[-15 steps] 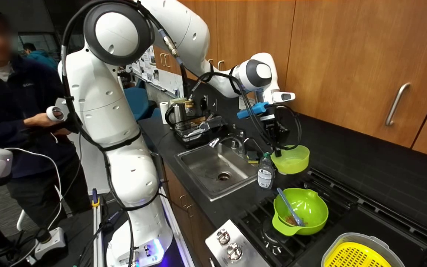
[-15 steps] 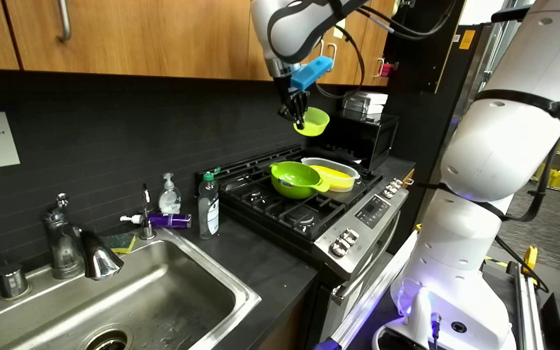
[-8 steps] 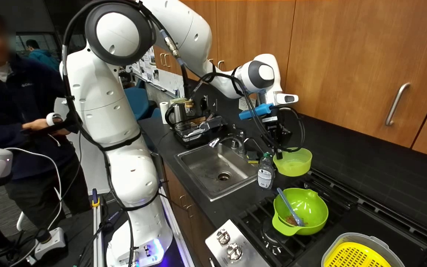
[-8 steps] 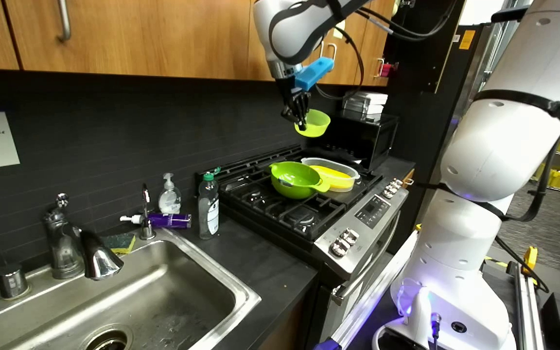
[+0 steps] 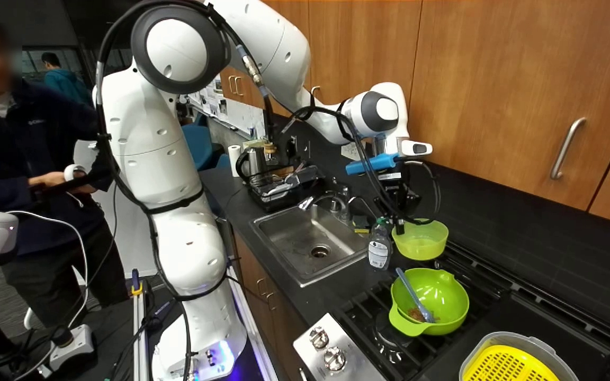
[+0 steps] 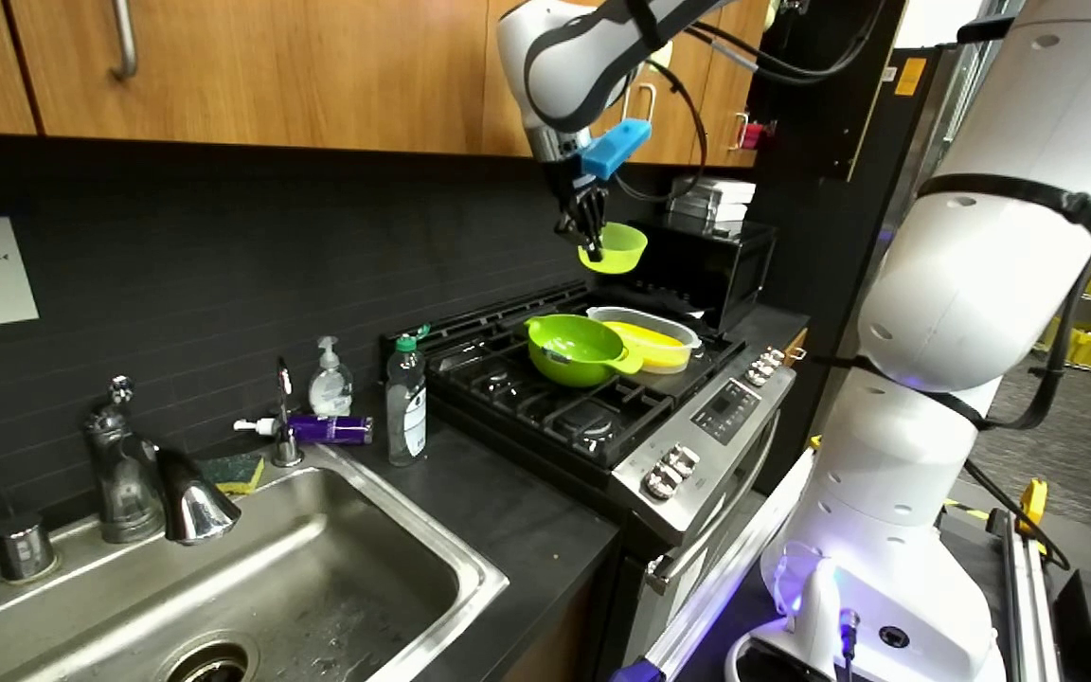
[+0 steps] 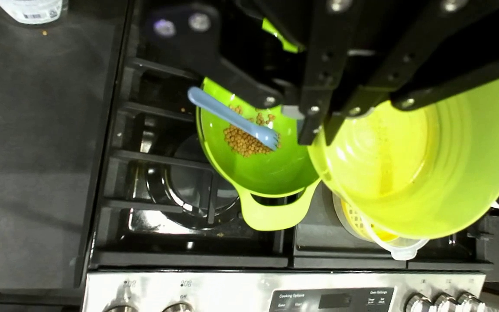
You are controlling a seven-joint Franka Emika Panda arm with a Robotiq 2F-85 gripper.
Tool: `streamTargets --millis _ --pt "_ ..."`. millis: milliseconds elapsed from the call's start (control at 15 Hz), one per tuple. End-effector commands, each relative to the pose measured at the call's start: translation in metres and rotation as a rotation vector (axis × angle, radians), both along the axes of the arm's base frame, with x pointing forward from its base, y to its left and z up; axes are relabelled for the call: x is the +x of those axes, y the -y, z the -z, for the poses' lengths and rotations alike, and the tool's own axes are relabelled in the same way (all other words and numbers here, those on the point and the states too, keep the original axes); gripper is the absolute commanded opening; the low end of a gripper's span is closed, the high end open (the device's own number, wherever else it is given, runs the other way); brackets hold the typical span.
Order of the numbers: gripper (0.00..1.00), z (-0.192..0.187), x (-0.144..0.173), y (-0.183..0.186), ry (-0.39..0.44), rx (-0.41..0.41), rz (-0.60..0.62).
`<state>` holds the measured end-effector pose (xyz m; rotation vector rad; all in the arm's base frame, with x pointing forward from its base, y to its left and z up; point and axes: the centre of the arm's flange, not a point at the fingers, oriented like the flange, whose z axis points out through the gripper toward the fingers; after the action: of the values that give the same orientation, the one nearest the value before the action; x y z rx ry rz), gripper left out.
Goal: Move the yellow bowl to the green object
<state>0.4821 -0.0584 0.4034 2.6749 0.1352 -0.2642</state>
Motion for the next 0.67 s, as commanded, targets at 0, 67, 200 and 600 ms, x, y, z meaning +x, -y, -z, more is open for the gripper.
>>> streamTargets --millis 0,67,200,600 --pt "0.01 0.004 0.007 0.002 -0.066 0.034 -0.024" --pt "0.01 0.008 0.008 0.002 -0.082 0.037 -0.027" --pt "0.01 0.013 0.010 0.000 -0.111 0.051 -0.040" --pt "0.01 0.024 0.015 -0.004 -0.185 0.064 -0.092"
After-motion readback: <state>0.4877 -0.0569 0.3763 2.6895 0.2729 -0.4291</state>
